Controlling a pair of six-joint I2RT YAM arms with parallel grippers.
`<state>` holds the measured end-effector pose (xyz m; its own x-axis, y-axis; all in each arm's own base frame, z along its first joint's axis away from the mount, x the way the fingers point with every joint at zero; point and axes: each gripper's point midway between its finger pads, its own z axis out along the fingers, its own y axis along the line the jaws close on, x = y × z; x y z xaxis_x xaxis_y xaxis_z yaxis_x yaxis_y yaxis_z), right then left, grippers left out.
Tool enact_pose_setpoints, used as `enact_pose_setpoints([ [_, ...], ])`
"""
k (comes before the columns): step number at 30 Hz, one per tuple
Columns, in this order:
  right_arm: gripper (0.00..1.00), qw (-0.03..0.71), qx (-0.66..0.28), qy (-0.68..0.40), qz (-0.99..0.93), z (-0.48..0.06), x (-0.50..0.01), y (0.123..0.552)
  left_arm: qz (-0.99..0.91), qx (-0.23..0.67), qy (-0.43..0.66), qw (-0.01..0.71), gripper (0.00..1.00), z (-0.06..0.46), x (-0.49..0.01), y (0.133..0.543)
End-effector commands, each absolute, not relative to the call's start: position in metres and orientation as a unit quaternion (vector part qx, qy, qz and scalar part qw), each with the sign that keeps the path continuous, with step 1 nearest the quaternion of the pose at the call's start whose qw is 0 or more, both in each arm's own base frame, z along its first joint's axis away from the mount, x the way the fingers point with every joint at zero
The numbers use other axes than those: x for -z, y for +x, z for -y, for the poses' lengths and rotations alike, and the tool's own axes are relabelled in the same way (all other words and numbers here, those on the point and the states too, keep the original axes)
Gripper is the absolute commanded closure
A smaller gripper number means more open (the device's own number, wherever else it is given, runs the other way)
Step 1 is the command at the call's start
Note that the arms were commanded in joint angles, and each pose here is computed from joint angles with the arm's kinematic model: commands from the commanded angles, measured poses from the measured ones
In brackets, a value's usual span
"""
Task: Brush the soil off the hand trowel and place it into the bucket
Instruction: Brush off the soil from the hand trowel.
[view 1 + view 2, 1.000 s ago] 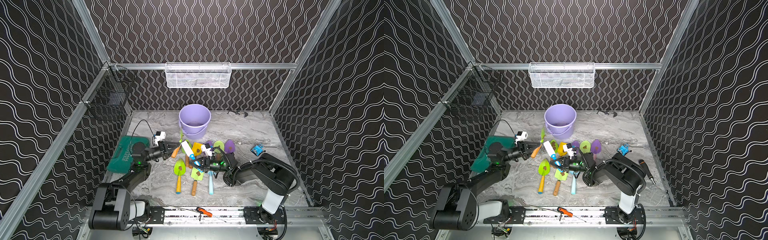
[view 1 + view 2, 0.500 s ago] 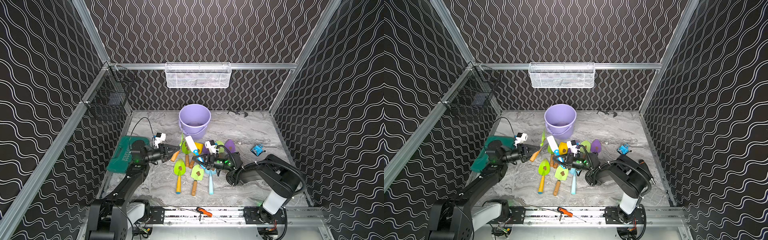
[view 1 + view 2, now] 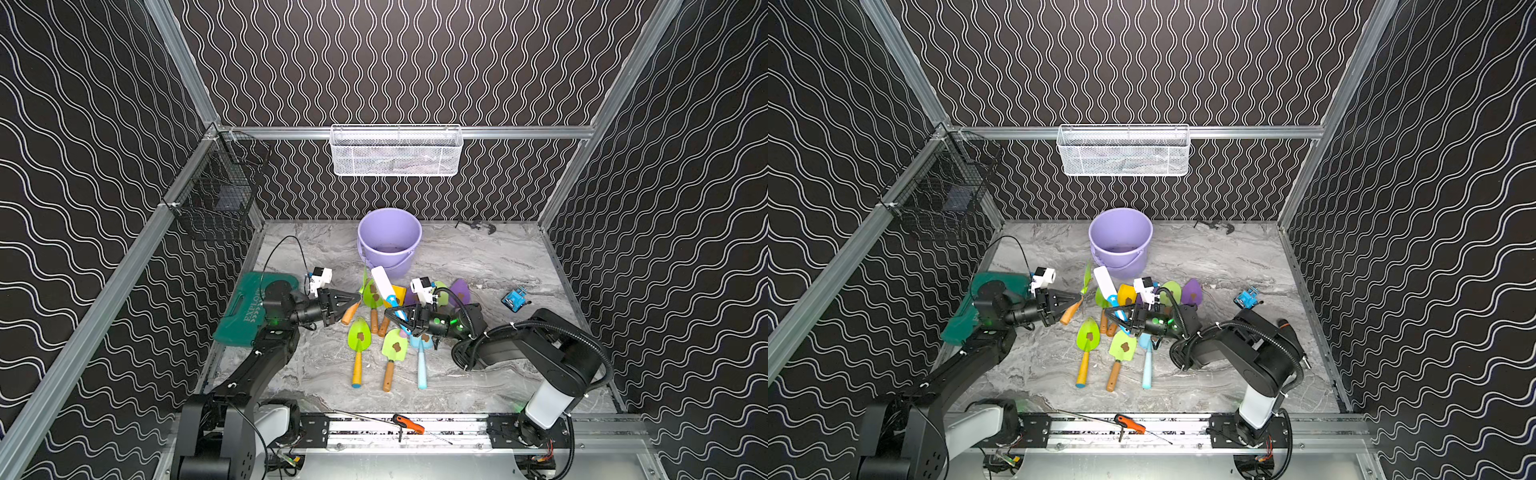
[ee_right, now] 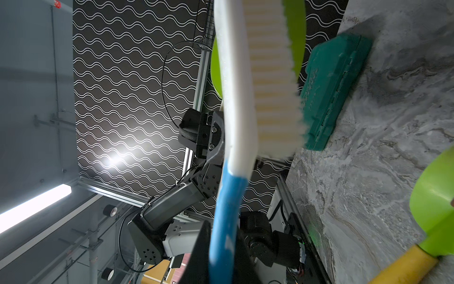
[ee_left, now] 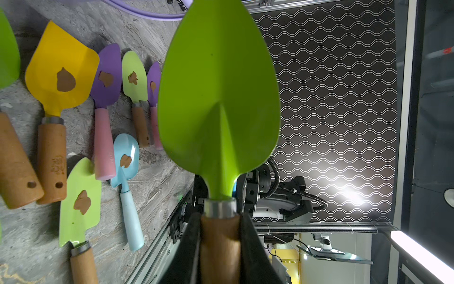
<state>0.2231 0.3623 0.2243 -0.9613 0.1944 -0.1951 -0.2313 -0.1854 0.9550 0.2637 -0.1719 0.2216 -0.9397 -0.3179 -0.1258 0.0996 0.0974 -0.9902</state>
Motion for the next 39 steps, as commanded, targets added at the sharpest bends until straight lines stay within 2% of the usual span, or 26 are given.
enact_pose_setpoints([
  [1,1.00,0.157,-0.797,-0.048,-0.582,-0.361,-0.251,0.214,-0.721,0.669,-0.054,0.173,1.00,0.172,-0.226,0.263],
  [11,1.00,0.115,-0.794,-0.050,-0.595,-0.382,-0.225,0.199,-0.721,0.669,-0.049,0.175,1.00,0.173,-0.230,0.262],
  [19,1.00,0.128,-0.781,-0.018,-0.610,-0.366,-0.211,0.207,-0.725,0.665,-0.047,0.173,1.00,0.173,-0.229,0.262],
  [23,1.00,0.147,-0.784,-0.011,-0.602,-0.351,-0.224,0.219,-0.728,0.662,-0.047,0.173,1.00,0.173,-0.226,0.262],
  [27,1.00,0.144,-0.760,0.000,-0.634,-0.352,-0.215,0.226,-0.758,0.626,-0.043,0.179,1.00,0.170,-0.216,0.264],
  [31,1.00,0.140,-0.724,0.014,-0.675,-0.352,-0.192,0.229,-0.832,0.521,-0.032,0.187,1.00,0.157,-0.201,0.262],
  [39,1.00,0.161,-0.762,-0.013,-0.627,-0.355,-0.227,0.225,-0.808,0.559,-0.025,0.185,1.00,0.163,-0.209,0.258],
])
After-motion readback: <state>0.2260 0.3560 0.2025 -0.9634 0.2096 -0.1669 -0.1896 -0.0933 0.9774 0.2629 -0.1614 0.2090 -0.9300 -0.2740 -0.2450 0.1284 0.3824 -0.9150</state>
